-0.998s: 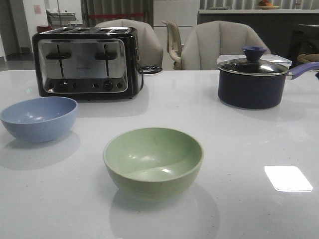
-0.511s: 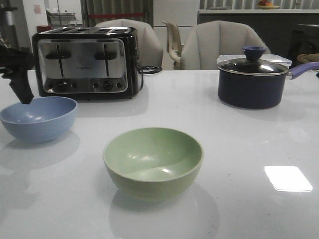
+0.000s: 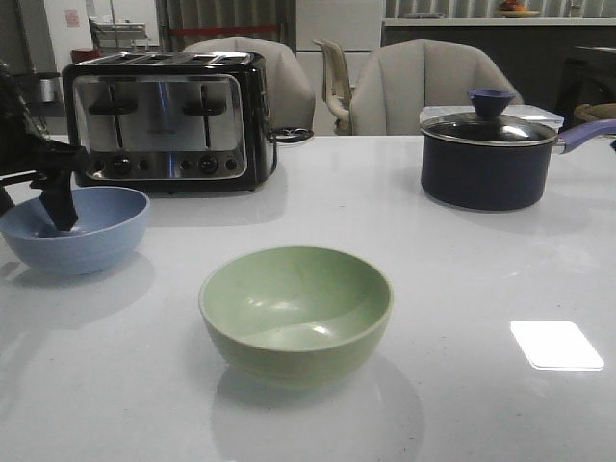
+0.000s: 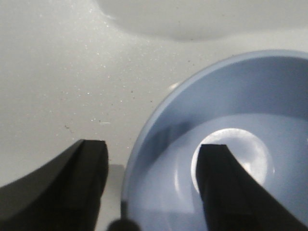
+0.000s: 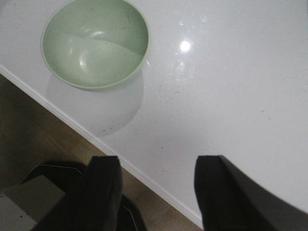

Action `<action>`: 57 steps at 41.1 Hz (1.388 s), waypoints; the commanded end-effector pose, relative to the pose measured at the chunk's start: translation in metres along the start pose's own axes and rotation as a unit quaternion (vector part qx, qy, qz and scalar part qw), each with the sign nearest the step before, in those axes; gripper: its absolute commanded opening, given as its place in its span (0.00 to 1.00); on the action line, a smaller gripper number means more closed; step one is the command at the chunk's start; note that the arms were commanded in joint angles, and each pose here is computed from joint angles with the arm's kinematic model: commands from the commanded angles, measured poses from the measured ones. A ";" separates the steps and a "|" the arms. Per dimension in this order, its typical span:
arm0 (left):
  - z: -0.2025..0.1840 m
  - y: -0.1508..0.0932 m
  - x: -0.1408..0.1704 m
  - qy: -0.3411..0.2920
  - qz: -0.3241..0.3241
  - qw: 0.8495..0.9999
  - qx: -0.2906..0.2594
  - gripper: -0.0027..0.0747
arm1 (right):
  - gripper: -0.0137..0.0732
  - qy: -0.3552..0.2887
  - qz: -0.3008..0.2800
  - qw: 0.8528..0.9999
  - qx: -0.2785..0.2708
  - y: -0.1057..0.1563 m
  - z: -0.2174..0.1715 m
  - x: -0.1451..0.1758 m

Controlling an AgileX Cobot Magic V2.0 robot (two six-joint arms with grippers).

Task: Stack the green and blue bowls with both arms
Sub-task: 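Lower the left gripper into the light blue bowl and grip its rim, then lift the blue bowl and carry it over the green bowl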

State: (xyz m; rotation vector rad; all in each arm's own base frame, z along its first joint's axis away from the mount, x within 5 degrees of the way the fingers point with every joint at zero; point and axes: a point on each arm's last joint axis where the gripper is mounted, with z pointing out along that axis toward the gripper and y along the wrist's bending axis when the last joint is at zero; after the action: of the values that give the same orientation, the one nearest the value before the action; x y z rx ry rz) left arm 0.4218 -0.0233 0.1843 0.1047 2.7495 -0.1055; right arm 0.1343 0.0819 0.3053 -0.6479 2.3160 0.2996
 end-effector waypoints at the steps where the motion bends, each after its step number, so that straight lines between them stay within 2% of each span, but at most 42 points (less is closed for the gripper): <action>1: -0.029 -0.001 -0.016 -0.057 0.000 0.998 0.000 0.44 | 0.69 -0.044 -0.003 0.999 0.005 -0.001 -0.008 -0.011; 11: -0.031 -0.001 -0.014 -0.044 0.002 0.999 -0.001 0.16 | 0.69 -0.044 -0.003 0.999 0.005 -0.001 -0.008 -0.011; 19: -0.052 -0.003 -0.015 -0.050 0.004 0.999 0.001 0.17 | 0.69 -0.044 -0.003 0.999 0.005 -0.001 -0.008 -0.011; 27: -0.103 -0.016 -0.013 -0.081 0.041 0.996 0.018 0.17 | 0.69 -0.044 -0.003 0.999 0.005 -0.001 -0.008 -0.011; 32: -0.131 -0.035 -0.008 -0.097 0.069 0.991 0.057 0.17 | 0.69 -0.044 -0.003 0.999 0.005 -0.001 -0.008 -0.011; 38: -0.151 -0.071 0.001 -0.101 0.123 0.979 0.127 0.17 | 0.69 -0.044 -0.003 0.999 0.005 -0.001 -0.008 -0.011; 51: -0.140 -0.155 0.019 -0.075 0.209 0.956 0.190 0.17 | 0.69 -0.044 -0.003 0.999 0.005 -0.001 -0.008 -0.011; 57: -0.131 -0.183 0.028 -0.066 0.238 0.948 0.203 0.17 | 0.69 -0.044 -0.003 0.999 0.005 -0.001 -0.008 -0.011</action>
State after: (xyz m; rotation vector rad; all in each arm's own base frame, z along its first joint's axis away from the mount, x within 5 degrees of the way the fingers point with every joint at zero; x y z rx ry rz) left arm 0.3377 -0.1775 0.2801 0.8347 2.5670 -0.4744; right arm 0.1342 0.0819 0.3052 -0.6484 2.3175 0.2993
